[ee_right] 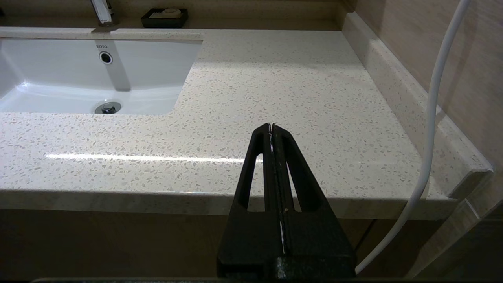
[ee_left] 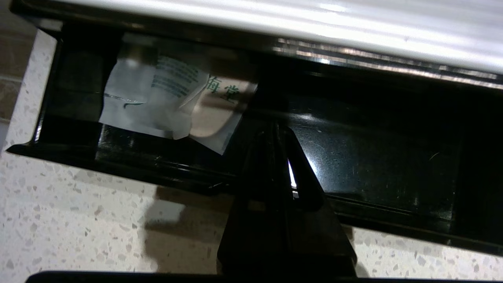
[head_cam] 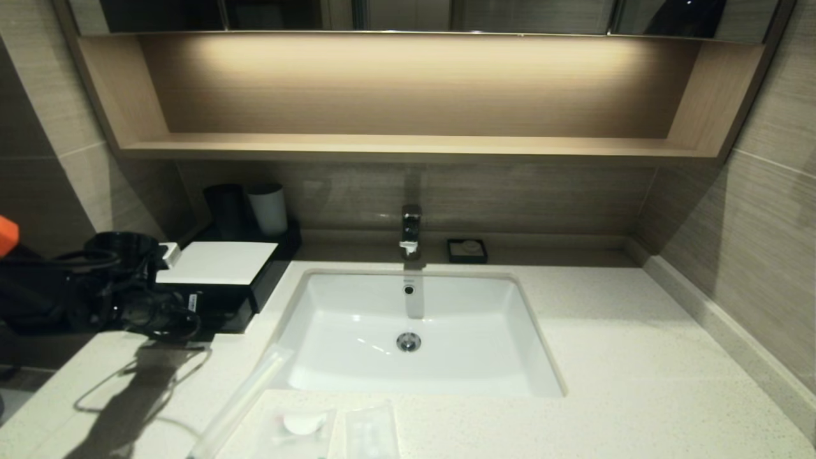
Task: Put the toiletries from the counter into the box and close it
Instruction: Open the drawer
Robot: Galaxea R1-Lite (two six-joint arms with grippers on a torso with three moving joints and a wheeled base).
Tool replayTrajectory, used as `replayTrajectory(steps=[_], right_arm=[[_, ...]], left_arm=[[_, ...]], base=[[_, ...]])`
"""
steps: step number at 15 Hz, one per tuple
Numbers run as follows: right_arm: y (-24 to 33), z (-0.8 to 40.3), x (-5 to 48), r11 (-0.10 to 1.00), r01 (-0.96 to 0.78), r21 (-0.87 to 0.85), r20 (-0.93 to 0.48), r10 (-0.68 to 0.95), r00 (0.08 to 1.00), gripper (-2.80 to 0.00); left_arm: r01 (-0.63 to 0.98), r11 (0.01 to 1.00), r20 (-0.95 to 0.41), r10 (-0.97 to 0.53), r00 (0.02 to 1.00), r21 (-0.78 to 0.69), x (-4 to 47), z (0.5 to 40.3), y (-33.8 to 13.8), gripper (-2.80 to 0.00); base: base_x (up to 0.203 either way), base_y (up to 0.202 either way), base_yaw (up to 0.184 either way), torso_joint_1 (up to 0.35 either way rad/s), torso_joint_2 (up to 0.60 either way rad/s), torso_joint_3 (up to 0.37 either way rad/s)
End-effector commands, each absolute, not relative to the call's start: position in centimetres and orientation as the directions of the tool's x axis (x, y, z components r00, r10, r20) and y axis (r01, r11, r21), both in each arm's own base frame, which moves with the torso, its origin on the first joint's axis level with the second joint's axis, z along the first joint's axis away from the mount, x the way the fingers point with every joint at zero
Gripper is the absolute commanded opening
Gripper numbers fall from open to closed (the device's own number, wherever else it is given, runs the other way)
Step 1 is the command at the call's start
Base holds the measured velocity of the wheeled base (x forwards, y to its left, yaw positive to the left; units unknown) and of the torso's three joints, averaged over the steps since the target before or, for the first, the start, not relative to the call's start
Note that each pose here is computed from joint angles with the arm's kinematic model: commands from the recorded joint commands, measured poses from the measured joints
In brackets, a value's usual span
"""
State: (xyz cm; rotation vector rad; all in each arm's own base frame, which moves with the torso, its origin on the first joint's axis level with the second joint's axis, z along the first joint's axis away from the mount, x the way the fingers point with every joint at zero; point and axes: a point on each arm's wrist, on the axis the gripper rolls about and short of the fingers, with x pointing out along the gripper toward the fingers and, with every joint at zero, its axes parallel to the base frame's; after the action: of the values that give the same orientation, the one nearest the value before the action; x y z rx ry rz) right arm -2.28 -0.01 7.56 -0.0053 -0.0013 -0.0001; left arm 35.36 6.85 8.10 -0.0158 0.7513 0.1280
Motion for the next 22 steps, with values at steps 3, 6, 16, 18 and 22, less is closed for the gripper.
replayTrajectory(steps=[3, 6, 16, 18, 22], right_arm=[[0.0, 7.5, -2.3, 1.0, 0.0, -0.006, 0.0, 0.0, 1.0, -2.8], [0.0, 7.5, -2.3, 1.0, 0.0, -0.005, 0.0, 0.0, 1.0, -2.8], [0.0, 7.5, -2.3, 1.0, 0.0, -0.006, 0.0, 0.0, 1.0, -2.8], [0.0, 7.5, -2.3, 1.0, 0.0, -0.006, 0.0, 0.0, 1.0, -2.8], [0.0, 7.5, -2.3, 1.0, 0.0, -0.006, 0.0, 0.0, 1.0, -2.8]], left_arm=[[-0.105, 0.993, -0.722, 0.105, 0.684, 0.045, 34.9, 8.8, 6.8, -2.8], [-0.096, 0.994, -0.737, 0.104, 0.668, 0.052, 34.4, 9.3, 6.7, -2.8], [-0.049, 0.996, -0.811, 0.088, 0.578, 0.073, 32.6, 10.7, 6.5, -2.8], [-0.042, 0.996, -0.827, 0.084, 0.556, 0.073, 32.2, 11.1, 6.4, -2.8], [-0.012, 0.996, -0.851, 0.077, 0.52, 0.084, 31.3, 11.7, 6.3, -2.8]], base=[[0.0, 0.0, 0.0, 0.0, 0.0, 0.0], [0.0, 0.0, 0.0, 0.0, 0.0, 0.0], [0.0, 0.0, 0.0, 0.0, 0.0, 0.0], [0.0, 0.0, 0.0, 0.0, 0.0, 0.0], [0.0, 0.0, 0.0, 0.0, 0.0, 0.0]])
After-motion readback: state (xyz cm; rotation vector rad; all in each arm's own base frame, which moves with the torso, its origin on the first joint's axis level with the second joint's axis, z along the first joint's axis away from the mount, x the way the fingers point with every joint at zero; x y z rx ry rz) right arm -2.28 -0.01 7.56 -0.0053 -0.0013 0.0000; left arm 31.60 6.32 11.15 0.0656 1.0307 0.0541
